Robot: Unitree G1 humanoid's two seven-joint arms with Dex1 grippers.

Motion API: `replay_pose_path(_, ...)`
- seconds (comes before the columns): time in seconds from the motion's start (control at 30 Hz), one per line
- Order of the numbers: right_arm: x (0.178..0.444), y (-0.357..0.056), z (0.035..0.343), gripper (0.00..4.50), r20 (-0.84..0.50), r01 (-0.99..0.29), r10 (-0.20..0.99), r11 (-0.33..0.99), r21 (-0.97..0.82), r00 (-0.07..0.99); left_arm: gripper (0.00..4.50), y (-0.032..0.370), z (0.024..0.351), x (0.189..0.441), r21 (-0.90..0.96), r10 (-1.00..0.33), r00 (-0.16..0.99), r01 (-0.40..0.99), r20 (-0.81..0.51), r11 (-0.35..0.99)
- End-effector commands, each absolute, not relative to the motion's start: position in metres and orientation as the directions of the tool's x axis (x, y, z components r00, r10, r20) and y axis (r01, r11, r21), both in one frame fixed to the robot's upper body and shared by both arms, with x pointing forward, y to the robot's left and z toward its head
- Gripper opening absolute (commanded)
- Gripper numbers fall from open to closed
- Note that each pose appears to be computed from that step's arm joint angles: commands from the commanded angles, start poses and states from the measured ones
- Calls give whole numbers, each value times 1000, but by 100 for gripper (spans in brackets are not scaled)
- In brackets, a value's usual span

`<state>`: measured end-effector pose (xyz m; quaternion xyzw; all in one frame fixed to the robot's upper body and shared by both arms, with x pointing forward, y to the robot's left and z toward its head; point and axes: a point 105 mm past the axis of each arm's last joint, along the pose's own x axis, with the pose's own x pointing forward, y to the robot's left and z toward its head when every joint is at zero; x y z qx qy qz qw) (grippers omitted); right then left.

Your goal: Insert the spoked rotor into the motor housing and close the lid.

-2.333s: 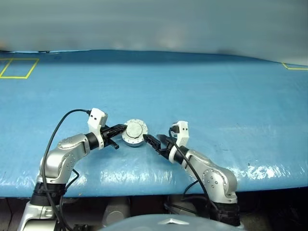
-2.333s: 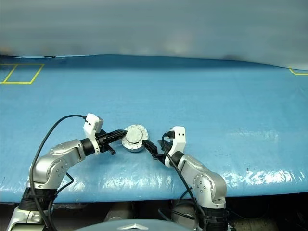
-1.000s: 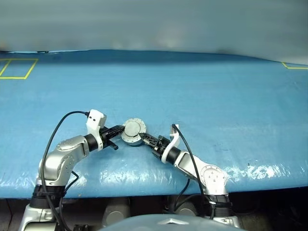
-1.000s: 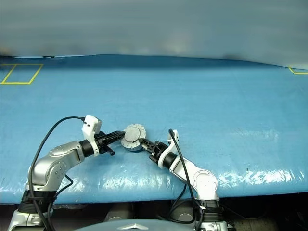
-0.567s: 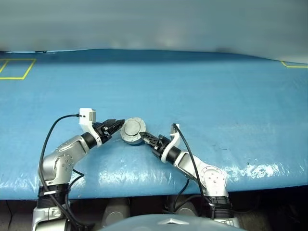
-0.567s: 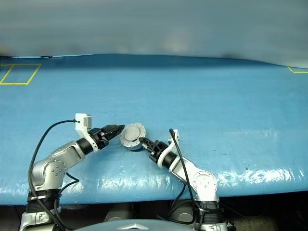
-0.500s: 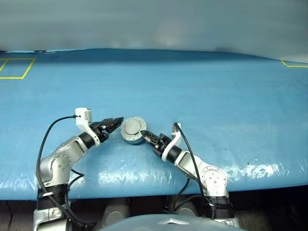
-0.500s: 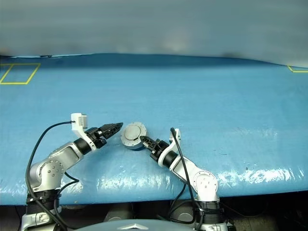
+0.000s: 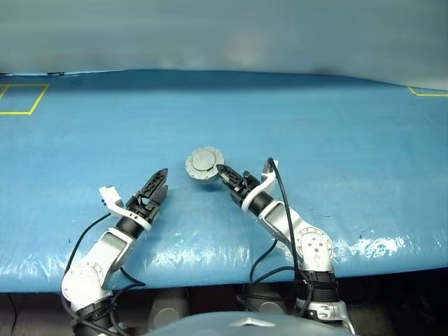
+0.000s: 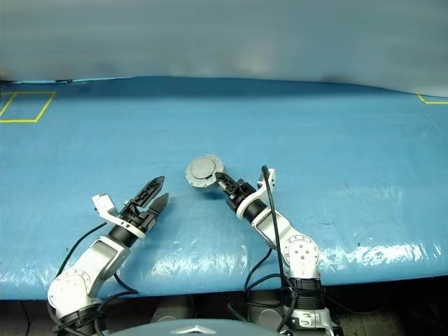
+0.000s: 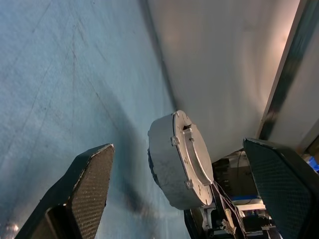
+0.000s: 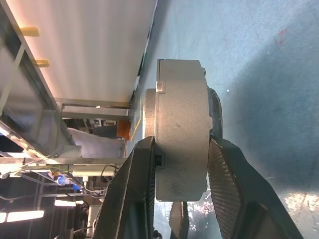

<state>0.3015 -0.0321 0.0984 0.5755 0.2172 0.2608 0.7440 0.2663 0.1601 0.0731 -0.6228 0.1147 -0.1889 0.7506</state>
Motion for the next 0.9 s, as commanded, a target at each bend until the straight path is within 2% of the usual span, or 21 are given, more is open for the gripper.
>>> replay_pose_path(0.03, 293, -5, 155, 116, 204, -293, 677, 18, 956, 708, 450, 152, 91, 265, -976, -428, 891, 201, 150, 77)
replay_pose_path(0.43, 266, 19, 159, 116, 203, -290, 763, -21, 957, 614, 450, 134, 90, 268, -971, -431, 874, 235, 225, -32)
replay_pose_path(0.8, 257, 23, 155, 116, 188, -280, 789, -21, 960, 585, 450, 125, 86, 277, -969, -425, 871, 231, 247, -88)
replay_pose_path(0.9, 258, 21, 154, 116, 180, -282, 786, -7, 959, 592, 356, 125, 83, 277, -971, -416, 878, 215, 237, -100)
